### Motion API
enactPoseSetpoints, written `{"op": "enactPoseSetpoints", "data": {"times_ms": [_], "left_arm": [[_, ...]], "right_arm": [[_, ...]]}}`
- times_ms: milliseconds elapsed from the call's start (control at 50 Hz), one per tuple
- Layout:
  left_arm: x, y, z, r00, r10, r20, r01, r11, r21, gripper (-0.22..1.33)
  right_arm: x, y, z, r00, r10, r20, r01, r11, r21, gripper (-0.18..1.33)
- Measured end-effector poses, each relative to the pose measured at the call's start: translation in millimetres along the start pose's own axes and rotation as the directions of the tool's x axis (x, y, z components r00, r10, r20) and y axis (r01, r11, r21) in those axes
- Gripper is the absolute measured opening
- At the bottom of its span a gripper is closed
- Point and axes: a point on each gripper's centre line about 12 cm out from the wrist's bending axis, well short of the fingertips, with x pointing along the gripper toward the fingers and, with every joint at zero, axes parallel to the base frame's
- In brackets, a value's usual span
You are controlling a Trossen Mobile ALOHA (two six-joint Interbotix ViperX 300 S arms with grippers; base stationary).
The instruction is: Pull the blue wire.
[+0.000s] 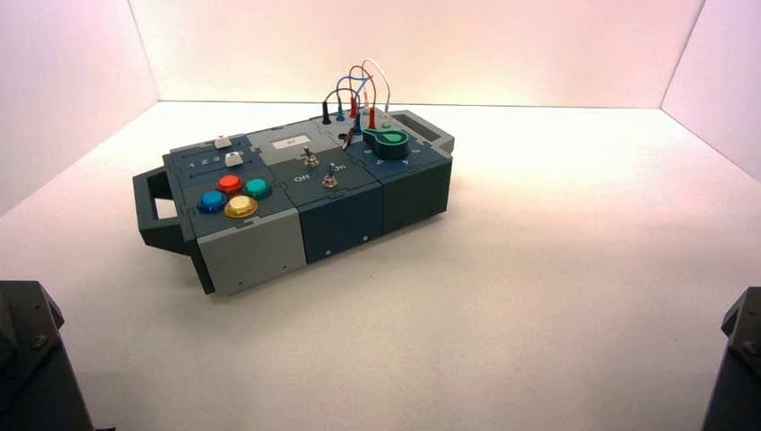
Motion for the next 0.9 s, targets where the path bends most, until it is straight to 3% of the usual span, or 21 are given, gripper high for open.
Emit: {"op": "enactPoseSetpoints", "data": {"times_ms": [600,900], "left_arm": [[4,5.0,-13.0,0.999,0.012,-0.033,-0.013,1.0,-0.01,-0.16],[7,22.8,-20.0,0.997,0.057,-0.053,-0.059,0.997,-0.046,-0.12]], "right_arm": [[0,4.0,1.3,1.0,0.018,-0.015,-0.019,0.9992,-0.035,-0.14],[9,27.0,13.6,0.994,0.09,-0.061,-0.097,0.9888,-0.114,-0.05]]}}
